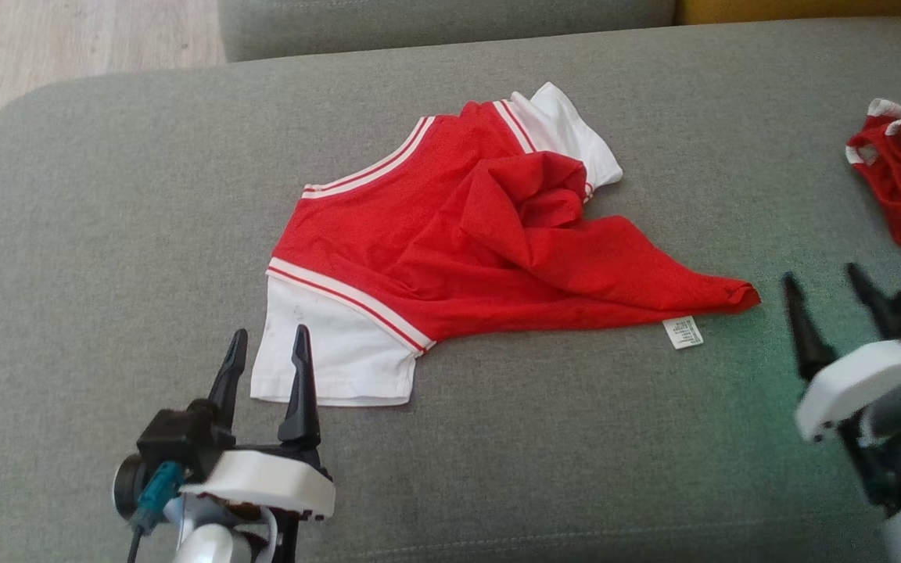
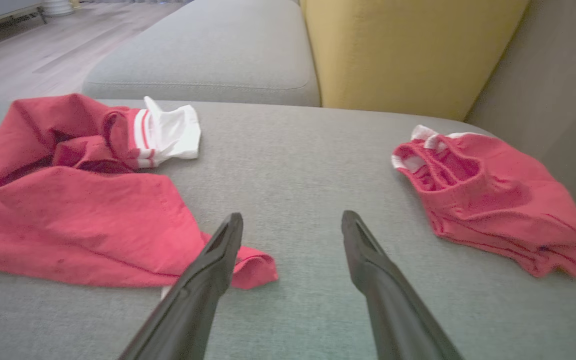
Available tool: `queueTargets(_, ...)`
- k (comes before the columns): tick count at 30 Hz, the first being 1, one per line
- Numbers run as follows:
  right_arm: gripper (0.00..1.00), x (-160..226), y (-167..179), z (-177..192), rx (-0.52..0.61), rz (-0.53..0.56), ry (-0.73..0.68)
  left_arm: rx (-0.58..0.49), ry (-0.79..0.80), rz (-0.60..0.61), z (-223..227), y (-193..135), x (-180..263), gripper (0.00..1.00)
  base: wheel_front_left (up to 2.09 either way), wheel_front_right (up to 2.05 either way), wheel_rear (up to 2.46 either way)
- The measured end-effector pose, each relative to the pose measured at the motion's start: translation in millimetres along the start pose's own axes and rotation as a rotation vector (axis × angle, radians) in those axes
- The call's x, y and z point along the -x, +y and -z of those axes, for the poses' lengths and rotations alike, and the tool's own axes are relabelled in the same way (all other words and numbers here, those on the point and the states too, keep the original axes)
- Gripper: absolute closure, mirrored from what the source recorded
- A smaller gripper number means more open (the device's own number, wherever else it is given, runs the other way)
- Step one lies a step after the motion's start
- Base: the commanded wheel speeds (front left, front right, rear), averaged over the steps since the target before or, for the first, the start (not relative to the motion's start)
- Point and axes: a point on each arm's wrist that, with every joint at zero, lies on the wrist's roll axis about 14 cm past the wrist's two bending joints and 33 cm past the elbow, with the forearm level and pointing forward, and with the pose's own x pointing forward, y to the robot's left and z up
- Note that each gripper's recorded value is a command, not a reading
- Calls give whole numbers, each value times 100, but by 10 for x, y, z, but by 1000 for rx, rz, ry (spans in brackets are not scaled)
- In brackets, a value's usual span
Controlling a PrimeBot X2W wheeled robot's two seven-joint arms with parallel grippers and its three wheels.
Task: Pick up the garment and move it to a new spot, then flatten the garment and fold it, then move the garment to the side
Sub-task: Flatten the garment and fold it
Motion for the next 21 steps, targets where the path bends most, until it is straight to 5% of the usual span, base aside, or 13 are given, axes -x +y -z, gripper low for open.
queueTargets(21, 0, -689, 1093, 236, 229, -351, 164, -12, 24, -117, 66, 359, 153, 0, 0, 0, 0)
